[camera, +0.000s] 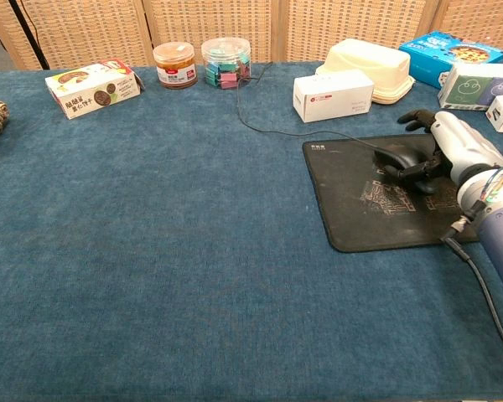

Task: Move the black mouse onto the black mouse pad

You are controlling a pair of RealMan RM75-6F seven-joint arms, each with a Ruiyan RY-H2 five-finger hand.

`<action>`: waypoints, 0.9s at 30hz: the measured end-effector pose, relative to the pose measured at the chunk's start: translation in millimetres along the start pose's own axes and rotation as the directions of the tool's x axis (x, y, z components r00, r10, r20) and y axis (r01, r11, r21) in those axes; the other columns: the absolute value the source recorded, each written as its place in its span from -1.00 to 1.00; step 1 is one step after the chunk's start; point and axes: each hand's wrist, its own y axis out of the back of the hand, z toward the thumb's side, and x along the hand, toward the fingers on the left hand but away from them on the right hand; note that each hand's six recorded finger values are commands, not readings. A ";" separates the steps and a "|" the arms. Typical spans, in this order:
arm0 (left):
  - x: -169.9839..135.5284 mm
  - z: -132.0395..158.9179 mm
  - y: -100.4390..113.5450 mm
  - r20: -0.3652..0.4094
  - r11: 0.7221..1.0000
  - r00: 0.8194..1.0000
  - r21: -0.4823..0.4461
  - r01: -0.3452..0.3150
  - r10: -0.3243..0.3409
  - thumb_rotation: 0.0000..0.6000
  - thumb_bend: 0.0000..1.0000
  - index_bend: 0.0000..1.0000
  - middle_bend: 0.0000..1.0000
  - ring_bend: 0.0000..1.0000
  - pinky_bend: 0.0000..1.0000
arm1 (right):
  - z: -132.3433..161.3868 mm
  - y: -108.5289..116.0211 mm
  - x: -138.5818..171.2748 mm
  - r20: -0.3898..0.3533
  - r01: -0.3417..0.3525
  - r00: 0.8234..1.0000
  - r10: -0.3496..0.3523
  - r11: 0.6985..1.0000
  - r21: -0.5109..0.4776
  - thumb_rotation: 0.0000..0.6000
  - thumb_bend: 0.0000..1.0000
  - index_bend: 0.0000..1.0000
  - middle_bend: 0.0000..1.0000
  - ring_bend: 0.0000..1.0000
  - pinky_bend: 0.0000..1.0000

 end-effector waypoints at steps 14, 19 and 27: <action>-2.1 3.3 -3.8 0.008 1.000 1.000 0.016 0.007 -0.007 1.00 -0.71 -1.00 -1.00 -1.00 -1.00 | 38.1 40.2 27.5 -0.116 0.015 0.993 -0.023 0.997 -0.076 1.00 -0.13 -1.00 -1.00 -1.00 -1.00; -3.4 5.5 -6.6 0.012 1.000 1.000 0.026 0.011 -0.011 1.00 -0.71 -1.00 -1.00 -1.00 -1.00 | 46.5 72.8 42.4 -0.170 0.042 0.984 -0.056 0.996 -0.083 1.00 -0.16 -1.00 -1.00 -1.00 -1.00; -7.7 8.7 -12.9 0.019 0.998 1.000 0.056 0.023 -0.024 1.00 -0.73 -1.00 -1.00 -1.00 -1.00 | 23.1 111.3 59.7 -0.251 0.072 0.966 -0.059 0.997 0.042 1.00 -1.00 -1.00 -1.00 -1.00 -1.00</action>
